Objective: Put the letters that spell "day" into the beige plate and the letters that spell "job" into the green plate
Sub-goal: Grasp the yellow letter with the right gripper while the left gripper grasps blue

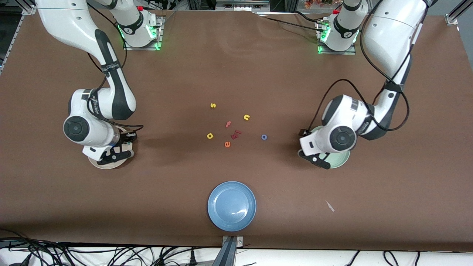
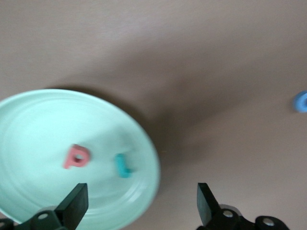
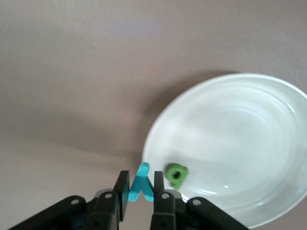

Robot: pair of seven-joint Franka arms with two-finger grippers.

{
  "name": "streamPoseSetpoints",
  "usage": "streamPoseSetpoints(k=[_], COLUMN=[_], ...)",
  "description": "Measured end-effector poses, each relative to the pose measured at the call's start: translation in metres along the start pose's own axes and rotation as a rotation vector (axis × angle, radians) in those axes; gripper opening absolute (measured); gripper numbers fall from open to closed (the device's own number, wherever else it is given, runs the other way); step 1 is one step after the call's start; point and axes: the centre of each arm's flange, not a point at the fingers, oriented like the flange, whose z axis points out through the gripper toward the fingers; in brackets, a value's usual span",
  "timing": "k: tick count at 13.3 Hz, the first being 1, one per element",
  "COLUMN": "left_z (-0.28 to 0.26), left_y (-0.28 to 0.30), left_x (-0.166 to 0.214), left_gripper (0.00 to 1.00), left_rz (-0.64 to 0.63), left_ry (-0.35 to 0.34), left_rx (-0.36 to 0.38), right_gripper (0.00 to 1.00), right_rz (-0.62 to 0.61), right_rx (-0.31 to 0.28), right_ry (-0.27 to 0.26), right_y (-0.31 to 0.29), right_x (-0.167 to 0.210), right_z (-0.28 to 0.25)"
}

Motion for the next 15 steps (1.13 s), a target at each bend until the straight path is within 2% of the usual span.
streamPoseSetpoints(k=[3, 5, 6, 8, 12, 13, 15], left_z=[0.000, 0.000, 0.003, 0.019, 0.033, 0.036, 0.046], left_y=[0.076, 0.126, 0.145, 0.164, 0.172, 0.174, 0.177], left_x=[-0.002, -0.005, -0.006, -0.004, 0.007, 0.010, 0.013], left_gripper=[1.00, 1.00, 1.00, 1.00, 1.00, 1.00, 0.96], left_rz=[-0.136, -0.215, -0.237, -0.262, -0.264, -0.262, -0.256], left_ry=[0.003, 0.030, 0.049, 0.078, 0.151, 0.170, 0.179], left_rx=[0.007, 0.006, 0.002, -0.013, -0.058, -0.070, -0.079], right_gripper=[0.25, 0.25, 0.30, 0.51, 0.93, 1.00, 1.00], right_rz=[-0.035, -0.051, -0.058, -0.072, -0.088, -0.099, -0.122], right_rx=[-0.011, -0.011, -0.011, -0.009, 0.039, 0.052, 0.079], right_ry=[0.022, 0.026, 0.028, 0.039, 0.071, 0.077, 0.090], right_y=[0.019, 0.033, 0.038, 0.034, -0.017, -0.038, -0.088], right_x=[-0.012, -0.019, -0.020, -0.017, 0.000, 0.005, 0.014], right_z=[0.017, 0.026, 0.027, 0.022, 0.006, 0.003, -0.002])
